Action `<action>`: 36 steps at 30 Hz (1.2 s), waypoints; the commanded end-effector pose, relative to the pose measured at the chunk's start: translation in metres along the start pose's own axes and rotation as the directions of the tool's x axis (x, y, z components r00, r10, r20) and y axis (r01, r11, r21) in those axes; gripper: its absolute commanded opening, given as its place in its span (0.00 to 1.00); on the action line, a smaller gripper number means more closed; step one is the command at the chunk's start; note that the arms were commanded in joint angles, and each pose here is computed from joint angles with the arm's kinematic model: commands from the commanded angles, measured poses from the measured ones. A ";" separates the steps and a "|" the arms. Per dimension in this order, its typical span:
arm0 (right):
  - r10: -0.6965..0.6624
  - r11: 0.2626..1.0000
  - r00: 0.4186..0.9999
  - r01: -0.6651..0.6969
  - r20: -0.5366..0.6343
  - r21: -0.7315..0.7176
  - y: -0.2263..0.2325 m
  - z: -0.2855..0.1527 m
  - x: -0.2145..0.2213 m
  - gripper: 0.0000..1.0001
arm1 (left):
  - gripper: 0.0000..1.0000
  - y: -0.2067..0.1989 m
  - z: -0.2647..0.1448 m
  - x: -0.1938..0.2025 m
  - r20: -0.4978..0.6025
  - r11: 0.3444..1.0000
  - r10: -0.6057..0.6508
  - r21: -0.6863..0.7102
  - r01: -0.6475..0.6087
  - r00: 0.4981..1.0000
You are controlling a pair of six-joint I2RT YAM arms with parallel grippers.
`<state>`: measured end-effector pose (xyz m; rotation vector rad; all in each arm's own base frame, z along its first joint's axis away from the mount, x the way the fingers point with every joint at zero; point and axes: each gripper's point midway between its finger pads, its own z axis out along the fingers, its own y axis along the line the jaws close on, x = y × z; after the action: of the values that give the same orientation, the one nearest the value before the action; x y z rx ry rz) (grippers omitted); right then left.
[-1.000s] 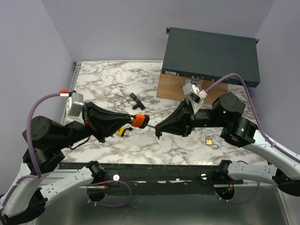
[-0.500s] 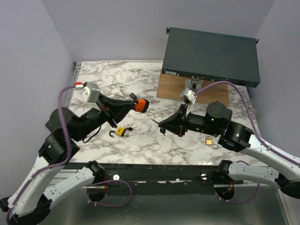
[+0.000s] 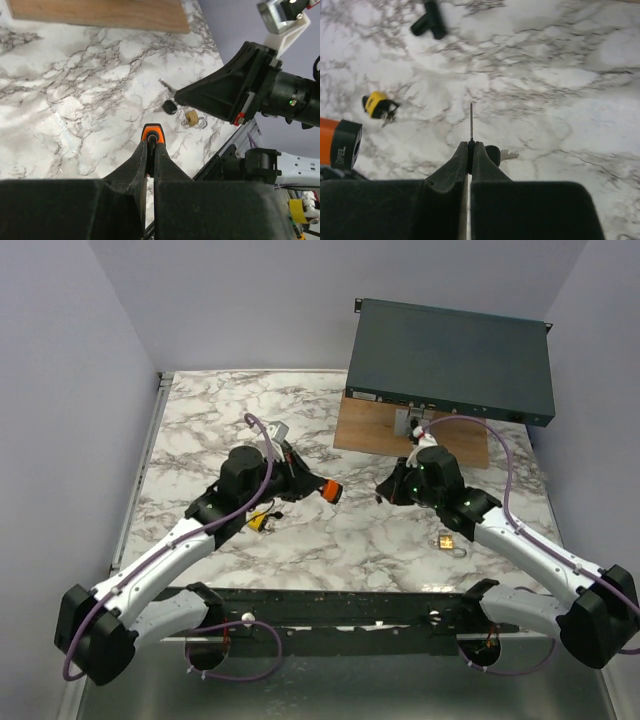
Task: Lock with the key
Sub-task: Place the lock at the center of the board.
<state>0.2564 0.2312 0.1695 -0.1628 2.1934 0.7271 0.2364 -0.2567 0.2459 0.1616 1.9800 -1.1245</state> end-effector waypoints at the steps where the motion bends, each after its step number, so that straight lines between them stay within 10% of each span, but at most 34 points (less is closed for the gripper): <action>1: 0.139 0.987 0.988 -0.144 0.067 0.077 -0.035 0.007 -0.016 0.01 | 0.00 -0.012 0.035 -0.013 0.053 0.989 -0.097 0.121 0.090 0.994; 14: 0.185 0.922 0.973 -0.220 0.138 0.318 -0.090 0.016 -0.018 0.01 | 0.00 0.037 0.170 0.045 -0.097 0.950 -0.299 0.061 0.305 0.949; 27: 0.212 0.882 0.970 -0.241 0.115 0.404 -0.119 0.035 0.010 0.01 | 0.01 0.083 0.200 0.098 -0.161 0.937 -0.336 -0.153 0.313 0.928; 36: 0.220 0.882 0.974 -0.223 0.056 0.414 -0.125 0.049 0.029 0.01 | 0.41 0.107 0.191 0.114 -0.180 0.918 -0.331 -0.288 0.273 0.926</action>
<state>0.3072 0.1602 0.0744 0.3024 2.3378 0.3657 0.3254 -0.3772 0.0553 -0.1577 2.3673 -1.1649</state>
